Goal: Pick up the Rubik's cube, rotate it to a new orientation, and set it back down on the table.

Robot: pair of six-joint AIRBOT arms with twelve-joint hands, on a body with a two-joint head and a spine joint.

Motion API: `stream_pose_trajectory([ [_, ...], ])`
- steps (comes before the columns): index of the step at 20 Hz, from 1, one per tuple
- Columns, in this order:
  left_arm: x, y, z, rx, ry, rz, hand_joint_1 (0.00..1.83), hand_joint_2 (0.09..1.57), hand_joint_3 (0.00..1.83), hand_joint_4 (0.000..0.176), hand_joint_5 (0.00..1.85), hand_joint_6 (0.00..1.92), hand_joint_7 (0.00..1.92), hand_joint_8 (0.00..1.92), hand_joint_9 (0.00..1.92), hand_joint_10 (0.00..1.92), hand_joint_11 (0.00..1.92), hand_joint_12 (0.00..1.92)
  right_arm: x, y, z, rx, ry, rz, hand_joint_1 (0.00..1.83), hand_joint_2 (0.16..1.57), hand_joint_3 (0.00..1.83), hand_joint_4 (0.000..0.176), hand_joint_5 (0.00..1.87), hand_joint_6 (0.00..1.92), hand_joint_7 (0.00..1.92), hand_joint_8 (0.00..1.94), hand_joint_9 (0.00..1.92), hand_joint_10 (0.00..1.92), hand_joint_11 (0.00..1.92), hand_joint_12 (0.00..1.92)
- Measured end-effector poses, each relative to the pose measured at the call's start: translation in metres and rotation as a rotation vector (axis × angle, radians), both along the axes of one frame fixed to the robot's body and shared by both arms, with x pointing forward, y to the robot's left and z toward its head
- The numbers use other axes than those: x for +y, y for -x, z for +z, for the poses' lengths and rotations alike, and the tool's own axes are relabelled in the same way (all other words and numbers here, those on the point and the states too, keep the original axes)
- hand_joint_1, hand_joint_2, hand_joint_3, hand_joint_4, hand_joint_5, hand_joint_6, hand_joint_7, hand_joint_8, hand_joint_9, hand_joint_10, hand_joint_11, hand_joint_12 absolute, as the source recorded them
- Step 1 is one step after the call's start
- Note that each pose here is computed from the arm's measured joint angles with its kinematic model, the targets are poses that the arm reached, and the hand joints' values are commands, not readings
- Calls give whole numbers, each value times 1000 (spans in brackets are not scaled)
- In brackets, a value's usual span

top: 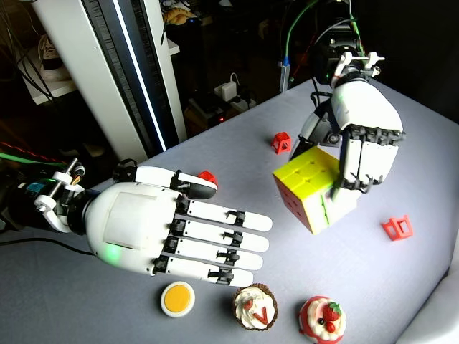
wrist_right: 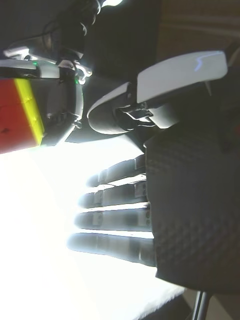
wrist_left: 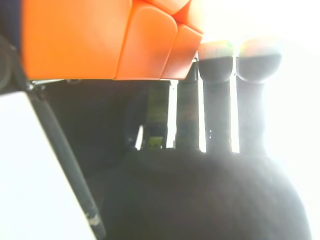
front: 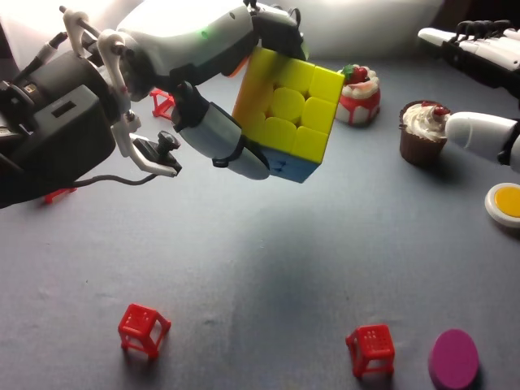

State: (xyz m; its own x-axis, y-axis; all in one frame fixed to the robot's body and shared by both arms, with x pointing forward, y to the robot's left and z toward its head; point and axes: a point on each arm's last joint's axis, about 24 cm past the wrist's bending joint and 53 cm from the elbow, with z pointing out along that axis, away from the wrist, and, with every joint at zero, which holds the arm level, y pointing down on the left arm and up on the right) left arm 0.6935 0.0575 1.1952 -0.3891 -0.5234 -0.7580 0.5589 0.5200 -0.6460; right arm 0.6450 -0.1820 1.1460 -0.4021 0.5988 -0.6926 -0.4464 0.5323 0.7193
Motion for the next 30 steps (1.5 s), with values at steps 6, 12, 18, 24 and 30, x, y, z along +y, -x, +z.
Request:
stream_pose_trajectory([
  [6,8,5,17,-50,37,-4,1467,760,893,0,1057,1917,1284,1921,1406,1921,1527,1921,9,-14,0,-46,-33,7,0,1381,1,0,11,9,20,4,4,133,0,29],
  [12,5,14,31,-94,68,-31,1608,326,1797,0,1123,1917,1162,1824,1260,1921,1591,1921,12,-28,-10,-55,-37,-4,15,1395,7,0,0,0,0,0,2,1,0,0],
  [18,4,16,36,-106,80,-37,1402,611,1411,0,786,1921,925,1920,1358,1921,1487,1921,31,-30,4,-96,-57,35,61,1411,0,0,3,0,9,0,24,121,0,692],
  [24,7,16,44,-126,96,-33,1342,852,998,0,504,1759,743,1801,838,1921,1247,1921,46,-28,12,-129,-64,71,15,1397,0,0,21,8,0,0,0,0,0,0],
  [30,7,17,47,-136,105,-35,1627,347,1683,0,1055,1599,1071,1836,1108,1893,1144,1921,52,-26,8,-127,-60,86,0,1377,0,0,0,0,0,0,0,0,0,0],
])
